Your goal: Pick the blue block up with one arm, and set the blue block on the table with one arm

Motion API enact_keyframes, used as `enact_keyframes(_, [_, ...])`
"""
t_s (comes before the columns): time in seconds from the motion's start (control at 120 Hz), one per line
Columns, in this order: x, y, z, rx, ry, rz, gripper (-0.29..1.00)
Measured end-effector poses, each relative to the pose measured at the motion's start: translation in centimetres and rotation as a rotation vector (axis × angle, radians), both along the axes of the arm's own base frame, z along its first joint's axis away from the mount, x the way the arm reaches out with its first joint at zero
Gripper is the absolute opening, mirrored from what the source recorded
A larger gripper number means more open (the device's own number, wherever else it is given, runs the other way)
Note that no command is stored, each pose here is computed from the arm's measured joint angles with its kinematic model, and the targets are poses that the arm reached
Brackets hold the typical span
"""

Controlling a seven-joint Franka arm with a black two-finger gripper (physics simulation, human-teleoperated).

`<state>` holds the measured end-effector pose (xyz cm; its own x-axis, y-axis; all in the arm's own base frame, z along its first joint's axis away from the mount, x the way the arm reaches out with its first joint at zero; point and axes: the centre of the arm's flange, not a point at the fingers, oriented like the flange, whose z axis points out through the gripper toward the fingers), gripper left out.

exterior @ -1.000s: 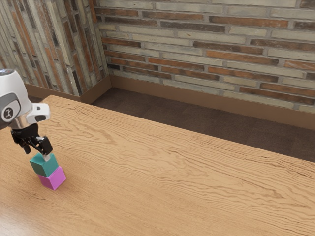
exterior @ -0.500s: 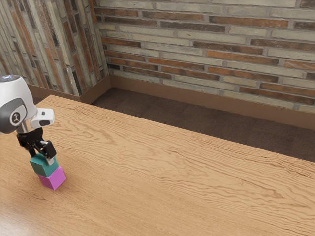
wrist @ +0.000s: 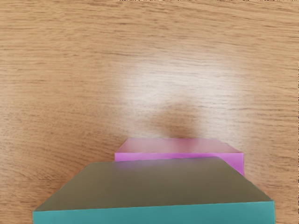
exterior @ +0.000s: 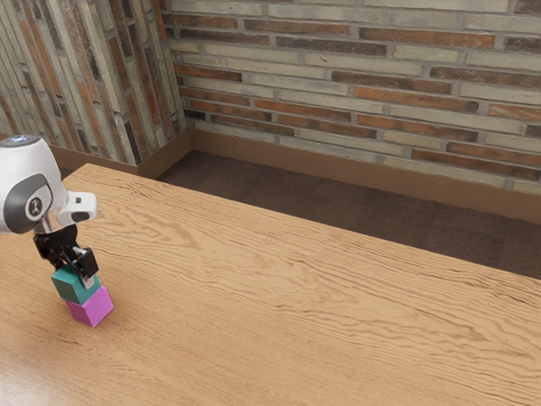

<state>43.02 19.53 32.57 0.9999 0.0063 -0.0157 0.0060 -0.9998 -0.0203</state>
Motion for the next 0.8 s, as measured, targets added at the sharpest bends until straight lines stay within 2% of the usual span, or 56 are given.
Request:
enact_keyframes(0.167, [0.1, 0.0, 0.0, -0.012, -0.012, 0.011, 0.42])
enact_keyframes(0.517, [1.3, -0.7, 1.6, -0.009, -0.019, 0.003, 0.39])
enact_keyframes(0.7, [2.7, -8.7, 5.4, -0.009, -0.032, -0.118, 0.39])
enact_keyframes(0.8, [1.8, -14.0, 5.5, -0.027, -0.020, -0.169, 0.39])
